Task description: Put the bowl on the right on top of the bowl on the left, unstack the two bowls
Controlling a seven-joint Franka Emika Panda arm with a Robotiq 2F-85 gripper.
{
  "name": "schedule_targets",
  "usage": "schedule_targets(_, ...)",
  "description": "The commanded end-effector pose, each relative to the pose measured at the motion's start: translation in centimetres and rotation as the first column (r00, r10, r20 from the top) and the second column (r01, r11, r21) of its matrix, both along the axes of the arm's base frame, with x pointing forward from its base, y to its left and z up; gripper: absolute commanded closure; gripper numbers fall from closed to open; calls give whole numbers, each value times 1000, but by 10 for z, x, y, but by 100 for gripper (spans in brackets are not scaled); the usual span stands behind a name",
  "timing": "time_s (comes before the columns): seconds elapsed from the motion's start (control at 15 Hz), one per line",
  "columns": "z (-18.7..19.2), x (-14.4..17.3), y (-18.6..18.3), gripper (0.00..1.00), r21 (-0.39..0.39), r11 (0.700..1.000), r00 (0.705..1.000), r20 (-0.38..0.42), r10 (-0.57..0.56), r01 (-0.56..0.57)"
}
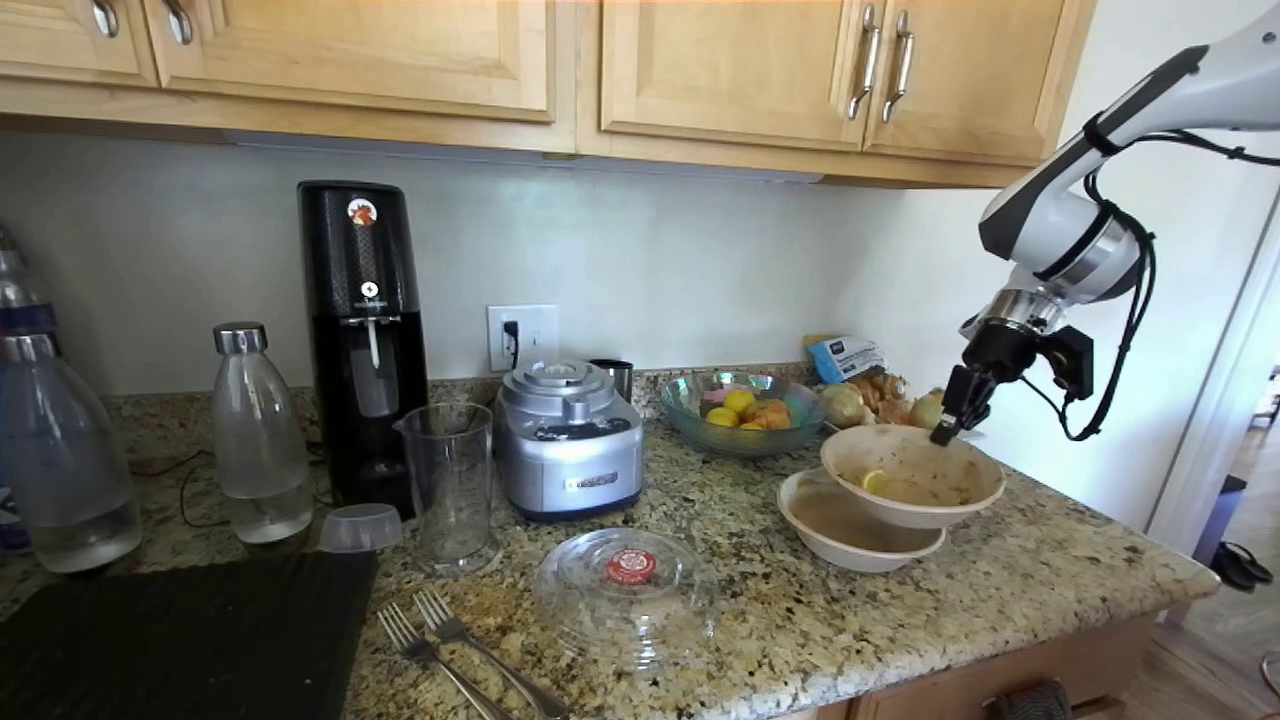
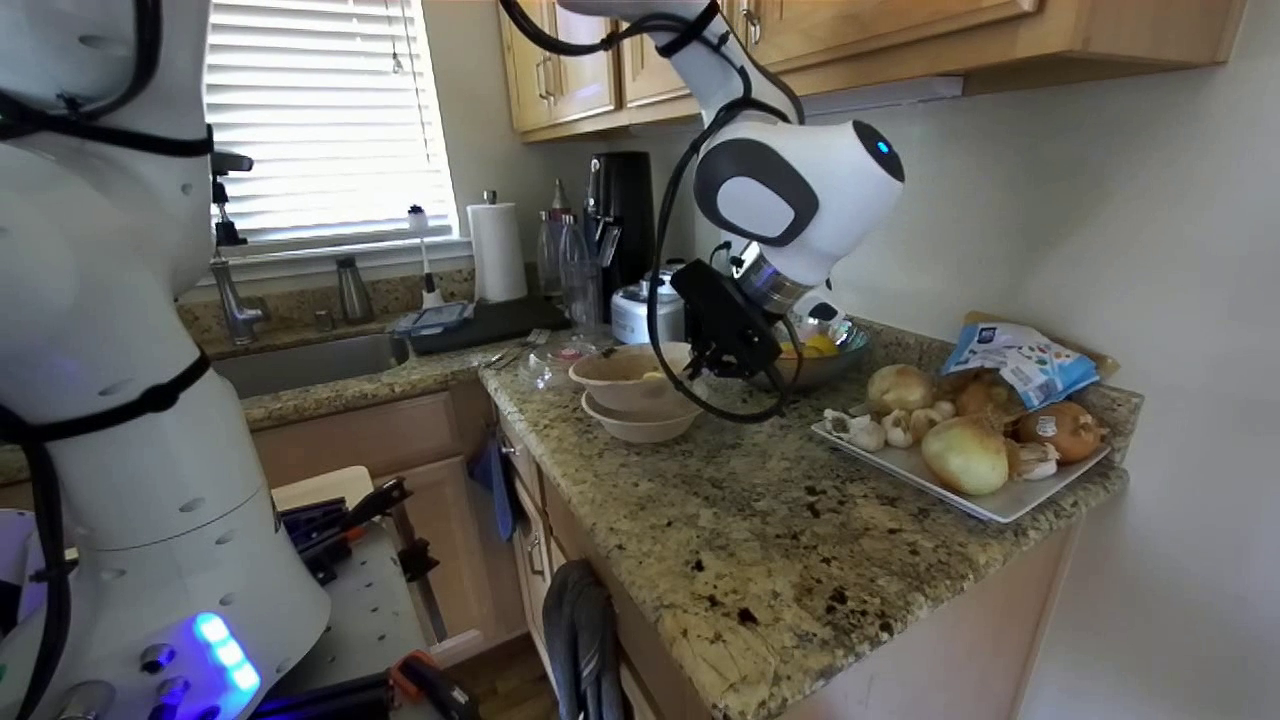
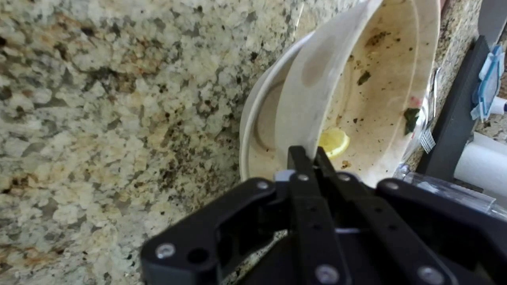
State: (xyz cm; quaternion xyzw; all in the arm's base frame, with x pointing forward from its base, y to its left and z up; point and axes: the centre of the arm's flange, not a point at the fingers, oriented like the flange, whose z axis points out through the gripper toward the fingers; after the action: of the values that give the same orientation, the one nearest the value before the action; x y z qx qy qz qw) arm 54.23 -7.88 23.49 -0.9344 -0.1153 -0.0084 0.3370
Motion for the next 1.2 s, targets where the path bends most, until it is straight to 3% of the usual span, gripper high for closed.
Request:
schedule_targets(0.0,1,2,26,95,-21,998,998,41,-54,55)
schedule_targets(0.53,-23,15,60,94,-51,998,998,54,-21,24)
schedule_targets(1.13,-40,21,63,96,-80,997,998,63,-15,20)
